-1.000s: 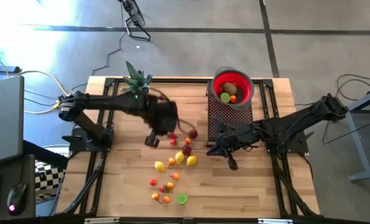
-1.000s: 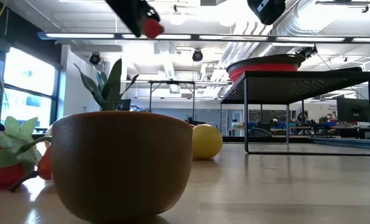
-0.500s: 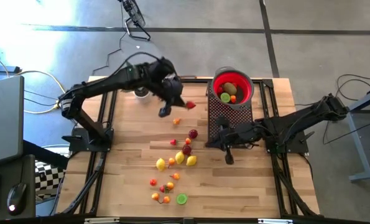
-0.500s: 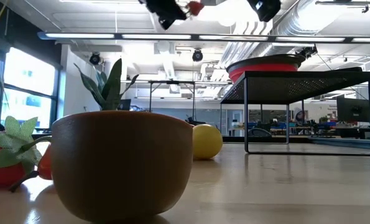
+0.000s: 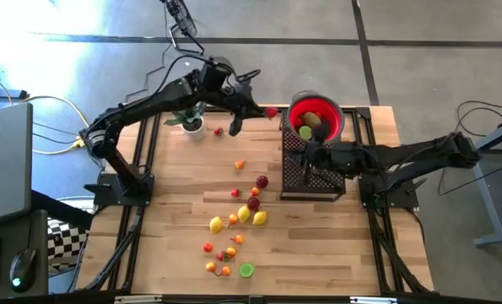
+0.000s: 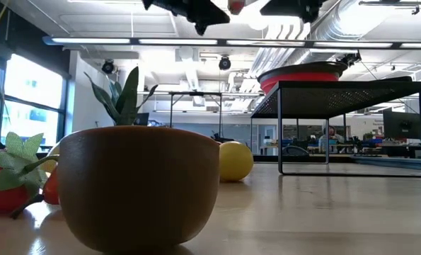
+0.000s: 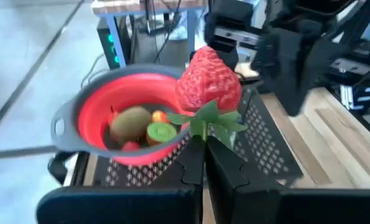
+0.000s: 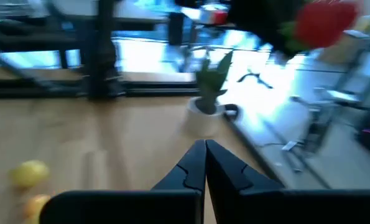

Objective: Pick & Place Fruit
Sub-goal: Put the strawberry into the strainer bowl on the shelf

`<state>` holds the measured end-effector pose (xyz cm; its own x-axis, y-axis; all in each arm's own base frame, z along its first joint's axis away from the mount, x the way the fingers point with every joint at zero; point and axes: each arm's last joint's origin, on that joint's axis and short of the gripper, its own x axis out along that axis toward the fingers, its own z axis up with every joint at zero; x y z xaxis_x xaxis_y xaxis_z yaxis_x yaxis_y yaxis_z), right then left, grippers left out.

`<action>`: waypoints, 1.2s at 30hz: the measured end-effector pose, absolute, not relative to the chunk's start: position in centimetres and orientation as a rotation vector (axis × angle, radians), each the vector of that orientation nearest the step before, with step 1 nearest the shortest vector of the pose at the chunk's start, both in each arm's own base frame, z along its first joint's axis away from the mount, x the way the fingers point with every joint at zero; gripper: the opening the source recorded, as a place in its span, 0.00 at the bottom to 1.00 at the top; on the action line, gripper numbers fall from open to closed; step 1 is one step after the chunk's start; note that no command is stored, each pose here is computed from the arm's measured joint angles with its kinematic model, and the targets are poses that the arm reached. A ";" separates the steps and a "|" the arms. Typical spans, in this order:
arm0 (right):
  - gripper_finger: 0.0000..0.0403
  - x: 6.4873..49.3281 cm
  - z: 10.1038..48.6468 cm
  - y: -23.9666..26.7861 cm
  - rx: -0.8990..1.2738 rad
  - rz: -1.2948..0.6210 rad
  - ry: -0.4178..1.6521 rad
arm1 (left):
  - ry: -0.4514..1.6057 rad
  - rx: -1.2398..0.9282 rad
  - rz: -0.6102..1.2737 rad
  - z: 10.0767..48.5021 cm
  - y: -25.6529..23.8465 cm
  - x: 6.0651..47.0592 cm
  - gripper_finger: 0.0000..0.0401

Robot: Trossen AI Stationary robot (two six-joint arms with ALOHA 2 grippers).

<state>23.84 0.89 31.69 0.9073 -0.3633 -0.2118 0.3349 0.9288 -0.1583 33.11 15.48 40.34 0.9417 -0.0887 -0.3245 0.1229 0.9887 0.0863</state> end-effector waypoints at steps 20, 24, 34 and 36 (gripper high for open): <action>0.02 23.5 33.6 -3.5 -0.186 -0.582 0.099 | 0.143 0.112 -0.227 40.3 16.2 35.3 0.00; 0.09 23.5 33.8 -3.5 -0.204 -0.581 0.089 | 0.133 0.119 -0.269 40.4 16.1 35.3 0.00; 0.52 23.6 34.1 -3.3 -0.193 -0.503 0.043 | 0.127 0.167 -0.298 40.3 15.4 35.6 0.00; 0.59 23.7 34.1 -3.3 -0.186 -0.501 0.043 | 0.119 0.170 -0.316 40.4 15.0 35.7 0.00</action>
<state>23.73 -3.31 34.06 0.8766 -0.4812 0.0046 0.4734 0.8606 -0.1877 35.74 15.03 40.40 0.9435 -0.2988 -0.1430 0.3189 0.9362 0.1477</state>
